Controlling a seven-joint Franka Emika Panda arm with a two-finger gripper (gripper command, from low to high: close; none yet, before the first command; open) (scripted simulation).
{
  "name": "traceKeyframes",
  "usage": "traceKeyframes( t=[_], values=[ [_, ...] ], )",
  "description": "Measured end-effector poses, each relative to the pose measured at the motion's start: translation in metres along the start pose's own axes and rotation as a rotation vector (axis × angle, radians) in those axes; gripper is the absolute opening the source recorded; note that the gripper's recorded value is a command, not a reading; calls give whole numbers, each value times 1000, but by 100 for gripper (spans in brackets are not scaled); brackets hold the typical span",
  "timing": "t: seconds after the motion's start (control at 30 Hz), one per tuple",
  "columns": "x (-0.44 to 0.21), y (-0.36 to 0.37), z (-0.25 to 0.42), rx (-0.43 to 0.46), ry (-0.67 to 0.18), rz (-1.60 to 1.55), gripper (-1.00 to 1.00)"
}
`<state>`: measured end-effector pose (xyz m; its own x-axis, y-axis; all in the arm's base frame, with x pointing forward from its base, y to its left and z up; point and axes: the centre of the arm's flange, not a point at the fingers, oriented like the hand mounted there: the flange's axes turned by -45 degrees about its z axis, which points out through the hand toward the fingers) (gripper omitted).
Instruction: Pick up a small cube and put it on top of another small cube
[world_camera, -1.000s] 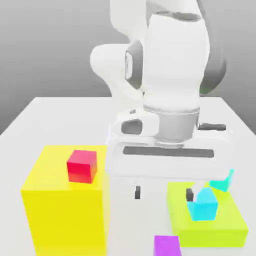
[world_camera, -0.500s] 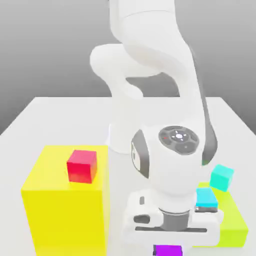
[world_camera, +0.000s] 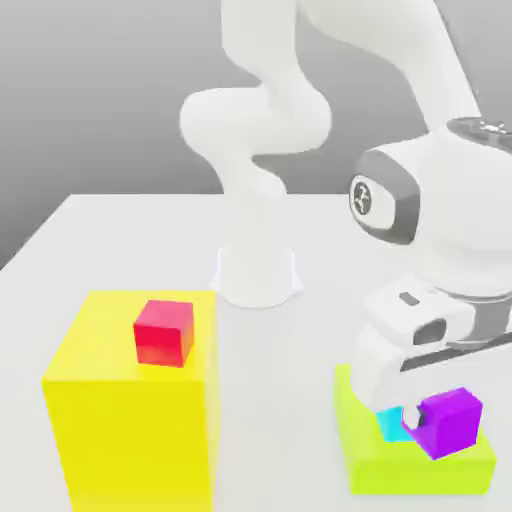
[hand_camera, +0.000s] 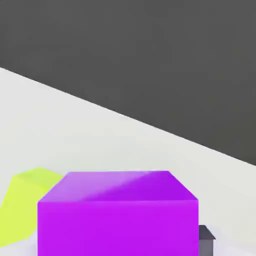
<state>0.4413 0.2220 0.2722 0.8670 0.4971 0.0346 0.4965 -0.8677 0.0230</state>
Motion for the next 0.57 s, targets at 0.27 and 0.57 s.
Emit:
traceKeyframes(
  t=[0.27, 0.57],
  values=[
    [-75, -90, -44, 21, -23, -333, -100],
    [-89, -94, 15, 28, -31, -347, 100]
  ],
)
